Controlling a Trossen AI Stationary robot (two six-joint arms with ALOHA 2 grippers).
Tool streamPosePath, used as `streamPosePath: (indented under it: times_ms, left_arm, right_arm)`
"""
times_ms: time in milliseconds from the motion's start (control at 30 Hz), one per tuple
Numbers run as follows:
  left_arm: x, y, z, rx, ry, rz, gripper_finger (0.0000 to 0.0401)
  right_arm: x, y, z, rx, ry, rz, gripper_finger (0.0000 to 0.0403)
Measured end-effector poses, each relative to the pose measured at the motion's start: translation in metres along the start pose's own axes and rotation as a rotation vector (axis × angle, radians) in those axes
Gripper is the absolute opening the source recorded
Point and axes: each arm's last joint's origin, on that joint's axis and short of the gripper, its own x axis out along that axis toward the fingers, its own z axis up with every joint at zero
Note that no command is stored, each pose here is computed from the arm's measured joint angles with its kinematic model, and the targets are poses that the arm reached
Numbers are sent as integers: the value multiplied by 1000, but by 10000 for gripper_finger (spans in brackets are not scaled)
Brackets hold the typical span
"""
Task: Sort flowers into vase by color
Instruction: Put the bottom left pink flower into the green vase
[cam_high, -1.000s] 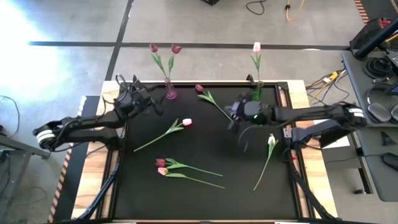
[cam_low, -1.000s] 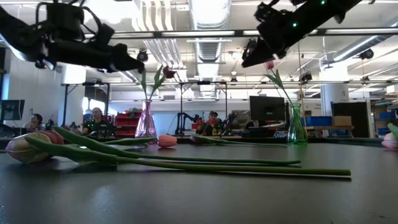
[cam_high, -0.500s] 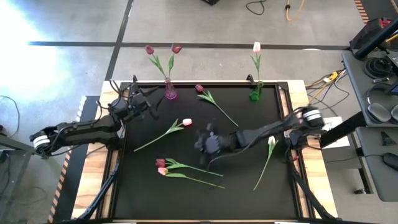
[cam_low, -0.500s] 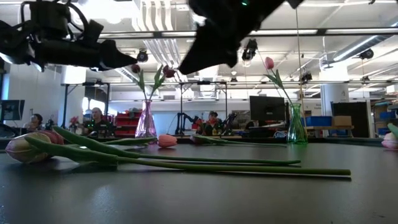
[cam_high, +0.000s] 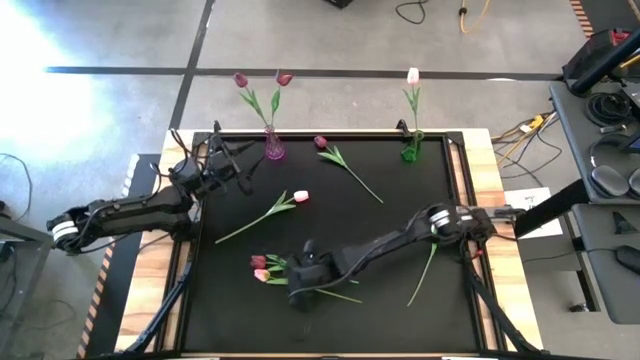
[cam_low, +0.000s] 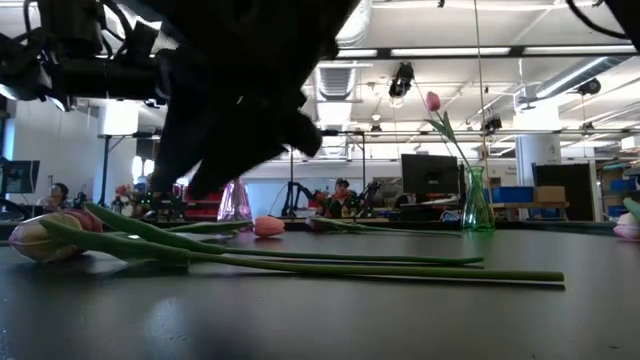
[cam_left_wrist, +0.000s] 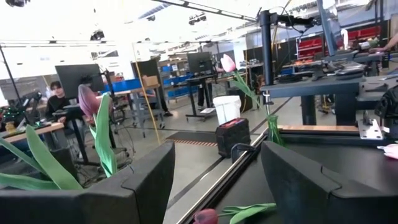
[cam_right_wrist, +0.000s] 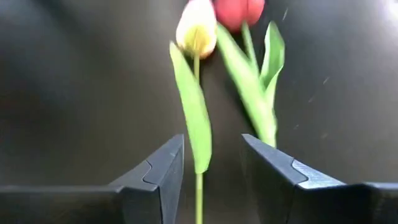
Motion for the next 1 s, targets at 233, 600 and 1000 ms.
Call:
streamPosePath:
  times_ms: [233, 600, 1000]
  left_arm:
    - [-1, 0, -1, -19, 13, -2, 223]
    - [-1, -1, -2, -57, 22, -5, 223]
    - [-1, -1, -2, -81, 29, -14, 223]
  right_arm:
    - [32, 16, -2, -18, 104, -63, 157]
    - [48, 17, 2, -85, 145, -136, 141]
    - [12, 14, 21, -212, 123, -156, 13]
